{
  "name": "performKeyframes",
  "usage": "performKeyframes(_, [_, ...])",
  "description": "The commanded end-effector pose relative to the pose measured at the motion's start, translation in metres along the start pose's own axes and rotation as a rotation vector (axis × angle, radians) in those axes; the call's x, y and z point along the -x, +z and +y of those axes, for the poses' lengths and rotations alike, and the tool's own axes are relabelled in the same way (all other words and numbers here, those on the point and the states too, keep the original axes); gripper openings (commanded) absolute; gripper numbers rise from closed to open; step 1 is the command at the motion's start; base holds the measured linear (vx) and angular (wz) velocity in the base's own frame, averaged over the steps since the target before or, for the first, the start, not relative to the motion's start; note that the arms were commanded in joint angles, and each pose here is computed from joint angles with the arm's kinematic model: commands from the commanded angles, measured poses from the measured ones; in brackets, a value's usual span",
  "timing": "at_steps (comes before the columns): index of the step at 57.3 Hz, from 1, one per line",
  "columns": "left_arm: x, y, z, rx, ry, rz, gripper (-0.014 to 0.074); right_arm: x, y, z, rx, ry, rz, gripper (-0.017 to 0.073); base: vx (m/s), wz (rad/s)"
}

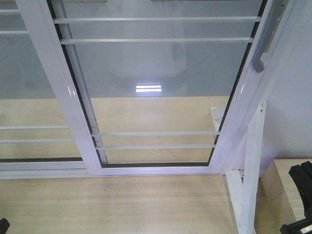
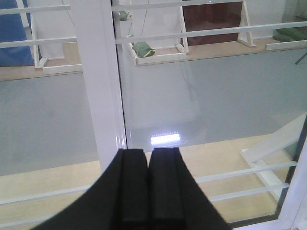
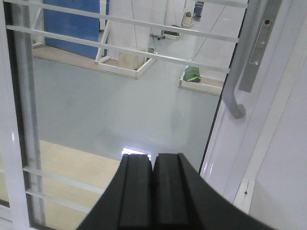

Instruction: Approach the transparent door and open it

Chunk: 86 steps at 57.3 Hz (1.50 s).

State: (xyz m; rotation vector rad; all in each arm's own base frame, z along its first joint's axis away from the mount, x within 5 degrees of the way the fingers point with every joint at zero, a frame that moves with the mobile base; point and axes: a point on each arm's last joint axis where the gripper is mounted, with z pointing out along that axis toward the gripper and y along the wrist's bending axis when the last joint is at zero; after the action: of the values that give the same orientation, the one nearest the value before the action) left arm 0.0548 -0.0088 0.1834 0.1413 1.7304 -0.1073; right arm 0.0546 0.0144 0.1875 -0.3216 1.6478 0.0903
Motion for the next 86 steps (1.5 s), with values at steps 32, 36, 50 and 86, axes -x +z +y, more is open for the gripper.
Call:
performKeyframes(32, [-0.0033, 0.0024, -0.0008, -0.014, -0.008, -0.018, 0.0000, 0.0000, 0.0051, -0.0007, -0.009, -0.007, -0.002, 0.0000, 0.07, 0.00])
performKeyframes(36, [-0.0036, 0.0023, -0.0009, -0.014, -0.008, -0.015, 0.0000, -0.0003, 0.0054, -0.0007, -0.009, -0.007, 0.003, 0.0000, -0.01, -0.01])
performKeyframes(50, [-0.0038, 0.0023, -0.0009, -0.015, -0.008, -0.013, 0.0000, -0.0003, 0.0054, -0.0007, -0.009, -0.007, 0.003, 0.0000, 0.01, 0.02])
performKeyframes(86, [-0.0038, 0.0023, -0.0009, -0.015, -0.008, -0.013, 0.0000, -0.0003, 0.0053, -0.0007, -0.009, -0.006, 0.002, 0.0000, 0.01, 0.00])
